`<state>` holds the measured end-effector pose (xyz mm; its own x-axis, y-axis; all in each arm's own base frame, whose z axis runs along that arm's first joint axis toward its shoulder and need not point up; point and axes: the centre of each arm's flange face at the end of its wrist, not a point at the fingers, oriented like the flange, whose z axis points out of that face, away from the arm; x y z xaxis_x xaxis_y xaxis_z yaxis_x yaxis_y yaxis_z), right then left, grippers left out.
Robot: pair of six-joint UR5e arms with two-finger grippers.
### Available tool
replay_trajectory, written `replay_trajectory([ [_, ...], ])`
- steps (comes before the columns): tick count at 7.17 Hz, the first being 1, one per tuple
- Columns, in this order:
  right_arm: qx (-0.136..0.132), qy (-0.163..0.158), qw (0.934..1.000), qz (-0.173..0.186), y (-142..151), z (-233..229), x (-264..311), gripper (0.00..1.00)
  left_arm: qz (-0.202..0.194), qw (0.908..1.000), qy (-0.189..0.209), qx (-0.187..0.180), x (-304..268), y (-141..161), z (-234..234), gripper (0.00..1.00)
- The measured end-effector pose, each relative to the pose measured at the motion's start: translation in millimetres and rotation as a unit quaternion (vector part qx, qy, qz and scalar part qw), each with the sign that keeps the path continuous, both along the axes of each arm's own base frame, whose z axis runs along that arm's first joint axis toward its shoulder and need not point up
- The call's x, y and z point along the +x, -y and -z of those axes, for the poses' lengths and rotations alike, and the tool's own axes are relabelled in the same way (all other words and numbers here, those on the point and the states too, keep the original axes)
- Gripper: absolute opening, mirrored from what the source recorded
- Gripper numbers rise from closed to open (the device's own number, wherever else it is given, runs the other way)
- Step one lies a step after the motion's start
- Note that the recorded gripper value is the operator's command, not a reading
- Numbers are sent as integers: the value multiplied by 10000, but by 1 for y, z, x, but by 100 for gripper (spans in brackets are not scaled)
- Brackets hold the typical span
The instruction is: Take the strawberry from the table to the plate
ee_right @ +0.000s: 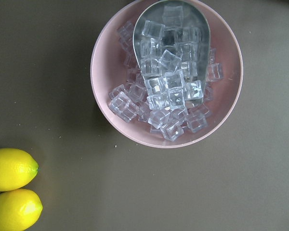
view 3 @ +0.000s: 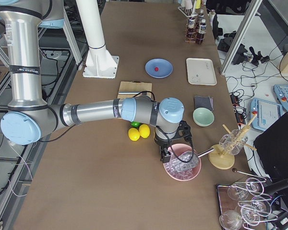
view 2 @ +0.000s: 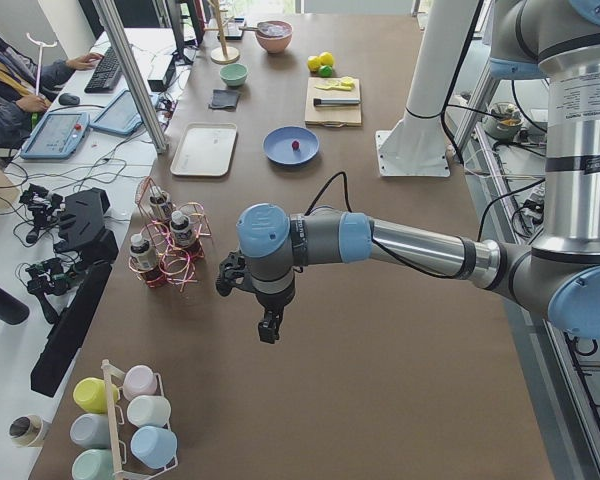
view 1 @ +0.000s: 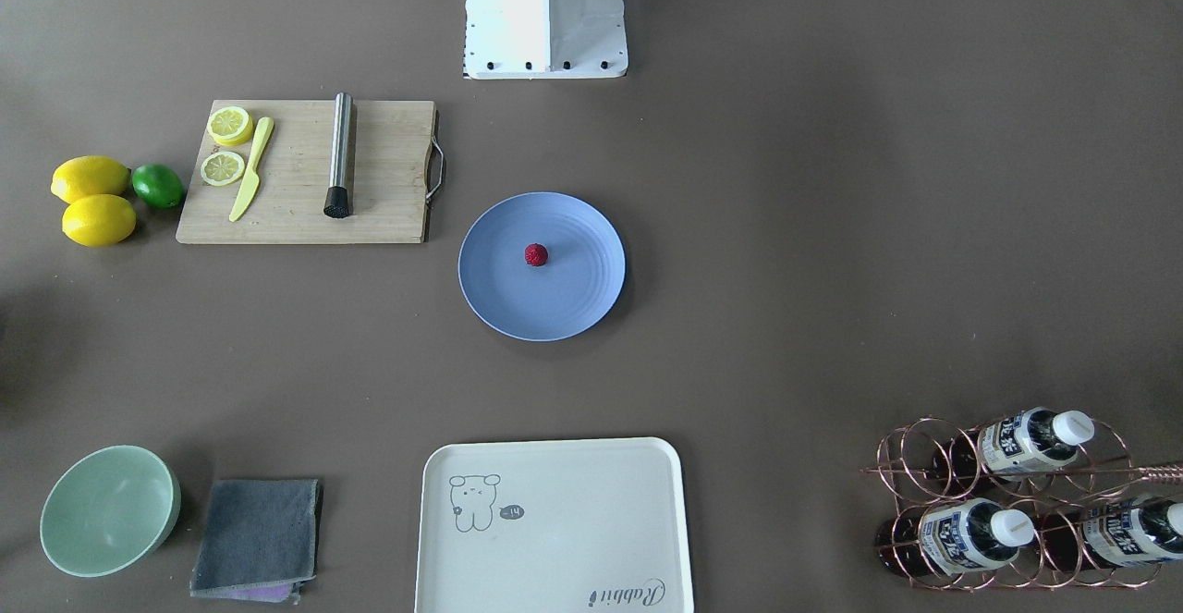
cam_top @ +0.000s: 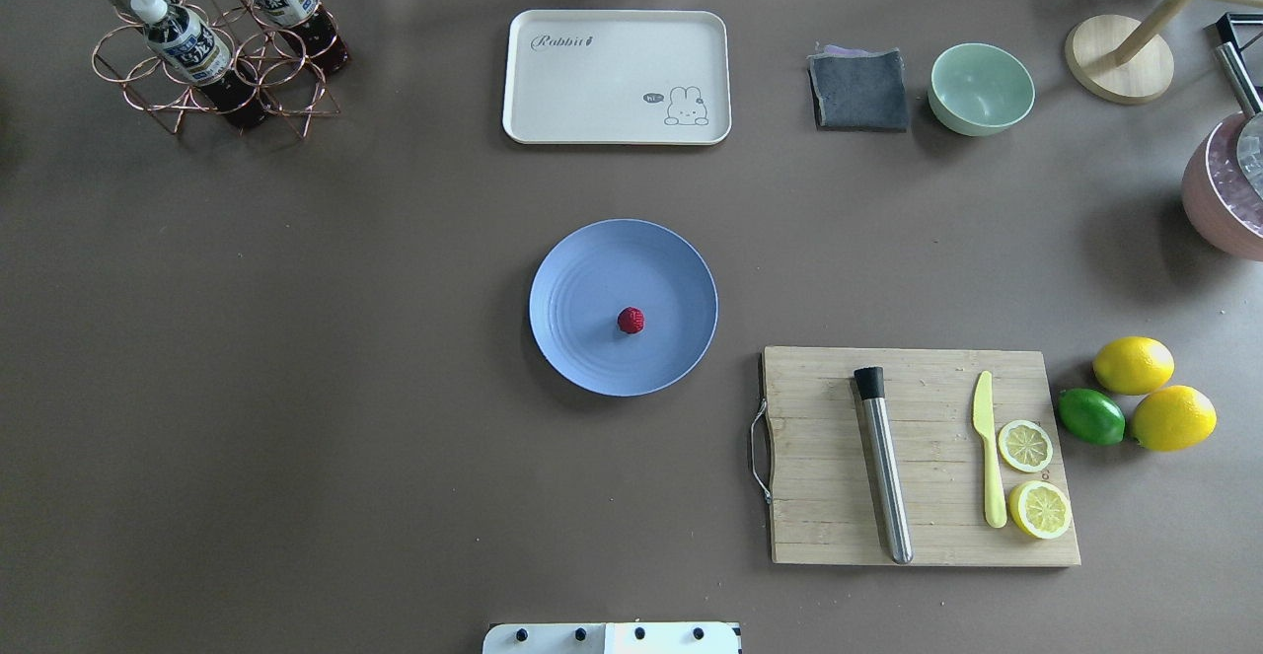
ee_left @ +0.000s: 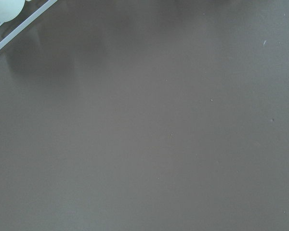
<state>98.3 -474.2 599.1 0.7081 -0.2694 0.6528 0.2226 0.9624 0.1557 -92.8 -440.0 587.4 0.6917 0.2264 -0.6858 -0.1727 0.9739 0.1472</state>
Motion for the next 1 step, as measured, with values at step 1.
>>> replay_trajectory([
  [1,-4,-1,10000,1,0,-1,0,100,-1,10000,1,1,0,0,0,97],
])
